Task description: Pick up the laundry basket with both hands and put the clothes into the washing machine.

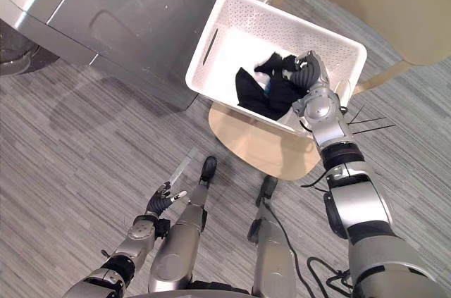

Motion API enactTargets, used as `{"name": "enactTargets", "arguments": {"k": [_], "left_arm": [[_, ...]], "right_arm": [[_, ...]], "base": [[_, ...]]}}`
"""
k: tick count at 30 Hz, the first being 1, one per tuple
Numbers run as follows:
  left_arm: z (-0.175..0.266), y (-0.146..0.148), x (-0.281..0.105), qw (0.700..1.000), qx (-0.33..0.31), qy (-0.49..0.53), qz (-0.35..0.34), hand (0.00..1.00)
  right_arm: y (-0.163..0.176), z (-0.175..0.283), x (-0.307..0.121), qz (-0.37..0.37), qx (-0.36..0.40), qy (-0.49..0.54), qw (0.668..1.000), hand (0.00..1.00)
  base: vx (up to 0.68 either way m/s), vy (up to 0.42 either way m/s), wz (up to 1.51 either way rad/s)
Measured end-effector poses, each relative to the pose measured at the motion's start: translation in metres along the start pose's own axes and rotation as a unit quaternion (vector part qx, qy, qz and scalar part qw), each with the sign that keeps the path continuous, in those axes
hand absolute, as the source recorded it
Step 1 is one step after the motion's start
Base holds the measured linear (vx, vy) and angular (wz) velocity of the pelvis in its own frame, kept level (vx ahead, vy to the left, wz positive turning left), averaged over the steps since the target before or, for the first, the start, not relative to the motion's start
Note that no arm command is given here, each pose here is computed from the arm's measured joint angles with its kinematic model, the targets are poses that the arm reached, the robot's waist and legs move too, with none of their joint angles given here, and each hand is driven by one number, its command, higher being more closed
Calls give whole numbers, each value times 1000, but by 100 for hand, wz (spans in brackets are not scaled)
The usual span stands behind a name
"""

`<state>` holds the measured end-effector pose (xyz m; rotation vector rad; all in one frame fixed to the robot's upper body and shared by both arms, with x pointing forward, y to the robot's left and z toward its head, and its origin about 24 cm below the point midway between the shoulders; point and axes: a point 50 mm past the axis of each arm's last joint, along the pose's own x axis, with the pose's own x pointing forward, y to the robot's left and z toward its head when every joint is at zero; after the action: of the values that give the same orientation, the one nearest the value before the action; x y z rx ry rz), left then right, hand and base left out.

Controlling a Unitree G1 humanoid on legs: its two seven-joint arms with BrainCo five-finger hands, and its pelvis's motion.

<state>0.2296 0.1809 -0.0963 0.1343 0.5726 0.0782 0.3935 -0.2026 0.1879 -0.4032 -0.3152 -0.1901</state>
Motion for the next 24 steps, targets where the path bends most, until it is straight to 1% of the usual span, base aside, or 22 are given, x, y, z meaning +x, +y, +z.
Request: {"name": "enactTargets", "arguments": {"k": [2,3,6,8,10,12,14,17,19,20,22,23,24], "left_arm": [[-8,5,-3,1000,-4,14,10,0],[-11,6,-4,1000,-4,20,9,0],[-20,7,-8,999,-10,37,9,0],[-25,8,-10,999,-2,47,10,0],[-32,10,-14,998,-7,57,16,0],[-39,13,-16,997,-8,72,22,0],[-50,12,-22,995,-10,94,22,0],[-59,13,-27,993,-27,109,33,0],[-68,13,-32,991,-29,123,35,0],[-69,13,-33,991,-30,127,35,0],[-78,13,-39,988,-43,141,42,0],[-80,13,-41,987,-43,146,42,0],[-84,13,-43,986,-43,153,42,0]], "right_arm": [[9,-5,-8,0,50,7,999,100],[12,-8,-10,0,62,12,998,100],[21,-32,-29,-6,117,54,992,100],[34,-53,-47,-7,166,99,981,100],[45,-66,-61,2,193,128,973,100],[54,-77,-74,-4,227,155,961,100],[59,-91,-91,-30,297,190,935,100],[59,-98,-105,-61,378,198,903,100],[63,-99,-112,-81,461,196,862,100],[64,-99,-114,-84,479,193,852,100],[68,-101,-124,-100,544,188,812,100],[70,-102,-128,-103,562,187,799,100],[72,-103,-134,-109,589,188,778,100]], "base": [[0,0,0],[0,0,0],[0,0,0],[0,0,0],[-9,-6,-7],[-5,-4,-11],[-9,-1,-16],[1,-2,-2],[23,-4,-5],[34,-3,-16],[71,-7,-22],[95,-6,-22],[83,-2,-19]]}}
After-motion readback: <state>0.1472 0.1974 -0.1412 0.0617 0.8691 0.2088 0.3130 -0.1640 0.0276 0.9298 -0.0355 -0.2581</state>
